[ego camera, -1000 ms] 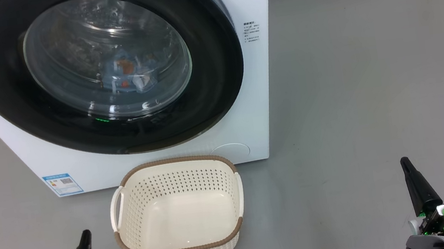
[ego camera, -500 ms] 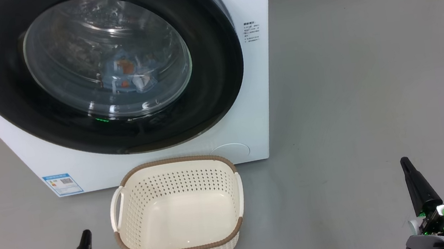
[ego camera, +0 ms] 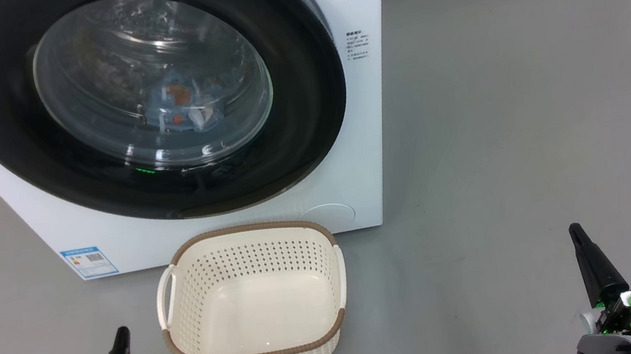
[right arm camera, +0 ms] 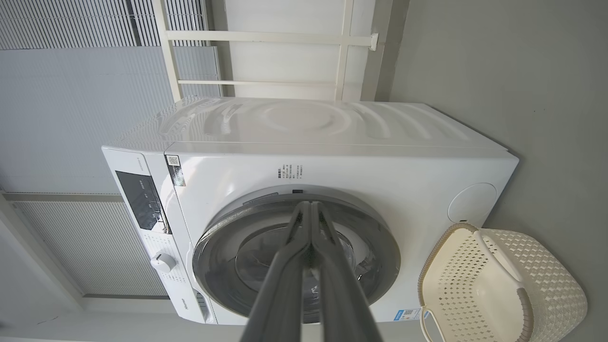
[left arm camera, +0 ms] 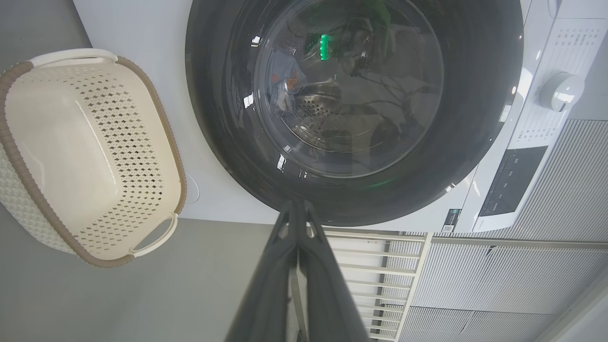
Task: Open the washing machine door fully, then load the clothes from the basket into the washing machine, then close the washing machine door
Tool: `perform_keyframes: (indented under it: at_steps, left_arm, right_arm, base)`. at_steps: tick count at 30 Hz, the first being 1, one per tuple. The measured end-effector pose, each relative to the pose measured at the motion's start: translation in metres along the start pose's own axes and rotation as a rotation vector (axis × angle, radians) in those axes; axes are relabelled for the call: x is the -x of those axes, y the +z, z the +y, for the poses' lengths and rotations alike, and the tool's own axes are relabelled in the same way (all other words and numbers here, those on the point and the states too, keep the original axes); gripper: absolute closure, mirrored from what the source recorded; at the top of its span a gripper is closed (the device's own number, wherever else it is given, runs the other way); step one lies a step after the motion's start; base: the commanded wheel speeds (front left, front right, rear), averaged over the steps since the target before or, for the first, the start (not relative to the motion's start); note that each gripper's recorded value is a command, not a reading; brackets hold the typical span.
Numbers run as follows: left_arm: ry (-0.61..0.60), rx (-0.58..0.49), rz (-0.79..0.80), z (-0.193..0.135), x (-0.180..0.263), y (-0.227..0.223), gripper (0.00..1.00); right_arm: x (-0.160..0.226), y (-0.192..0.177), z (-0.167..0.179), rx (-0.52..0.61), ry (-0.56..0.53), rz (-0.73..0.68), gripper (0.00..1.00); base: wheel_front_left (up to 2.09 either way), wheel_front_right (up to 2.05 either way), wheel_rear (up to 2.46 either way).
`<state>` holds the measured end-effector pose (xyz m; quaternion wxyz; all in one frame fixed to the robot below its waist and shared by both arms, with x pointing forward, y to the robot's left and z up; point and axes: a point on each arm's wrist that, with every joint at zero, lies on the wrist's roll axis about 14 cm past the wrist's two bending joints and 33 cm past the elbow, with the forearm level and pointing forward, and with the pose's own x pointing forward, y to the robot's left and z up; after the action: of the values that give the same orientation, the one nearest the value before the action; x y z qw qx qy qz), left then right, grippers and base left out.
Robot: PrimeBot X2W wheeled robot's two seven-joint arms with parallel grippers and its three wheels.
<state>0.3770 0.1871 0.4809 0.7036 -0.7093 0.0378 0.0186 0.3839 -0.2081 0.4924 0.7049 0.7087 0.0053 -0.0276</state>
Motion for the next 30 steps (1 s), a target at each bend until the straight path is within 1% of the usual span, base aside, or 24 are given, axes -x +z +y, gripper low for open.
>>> perform_keyframes:
  at_steps: [30]
  left_arm:
    - [0.000,0.001,0.000,0.0000,0.0000,0.0002,1.00]
  right_arm:
    - [0.0000,0.0000,0.0001,0.000,0.000,0.000,1.00]
  base:
    - [0.00,0.00,0.00]
